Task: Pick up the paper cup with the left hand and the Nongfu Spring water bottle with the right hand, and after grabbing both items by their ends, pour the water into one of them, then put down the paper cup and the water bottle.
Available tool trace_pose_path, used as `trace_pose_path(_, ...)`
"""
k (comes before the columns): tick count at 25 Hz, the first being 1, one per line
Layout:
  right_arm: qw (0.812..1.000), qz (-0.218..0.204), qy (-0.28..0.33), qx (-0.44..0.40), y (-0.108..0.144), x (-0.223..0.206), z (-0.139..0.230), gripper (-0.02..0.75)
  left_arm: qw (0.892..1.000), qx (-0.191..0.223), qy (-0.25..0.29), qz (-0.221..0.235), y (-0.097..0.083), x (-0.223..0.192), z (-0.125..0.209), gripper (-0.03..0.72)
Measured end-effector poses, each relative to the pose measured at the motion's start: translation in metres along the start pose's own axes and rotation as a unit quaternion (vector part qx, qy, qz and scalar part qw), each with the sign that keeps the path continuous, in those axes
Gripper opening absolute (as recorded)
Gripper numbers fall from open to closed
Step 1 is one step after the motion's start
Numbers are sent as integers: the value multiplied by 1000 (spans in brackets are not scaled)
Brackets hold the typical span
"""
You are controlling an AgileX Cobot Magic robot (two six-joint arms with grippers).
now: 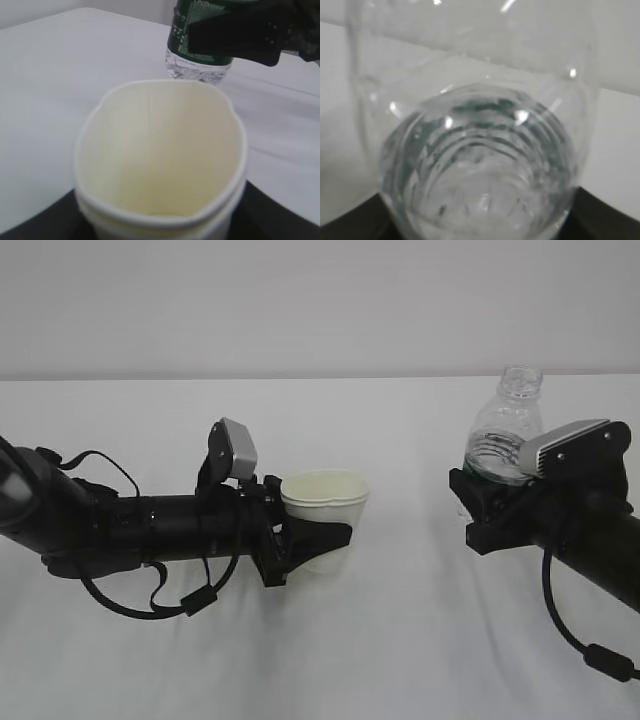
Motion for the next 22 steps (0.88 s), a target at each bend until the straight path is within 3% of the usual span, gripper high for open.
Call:
trace_pose_path(12,1000,12,10,-1,4,42,-4,446,999,-15,11,42,-31,-23,3,408)
trace_pose_path(22,999,28,16,10,-5,61,-24,445,998,-26,12,62,-44,-31,1,408)
Point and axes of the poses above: a point on each arm's last joint axis where the gripper is mounted, x pointing back along that axis away from the gripper, y along the wrist's bending axis when the last joint is at zero, z = x × y, the point moved 7 cm from there along -x, pointing out along that axis toward the gripper, and after that the axes turned 12 degrees about x, right-handed, at the moved point
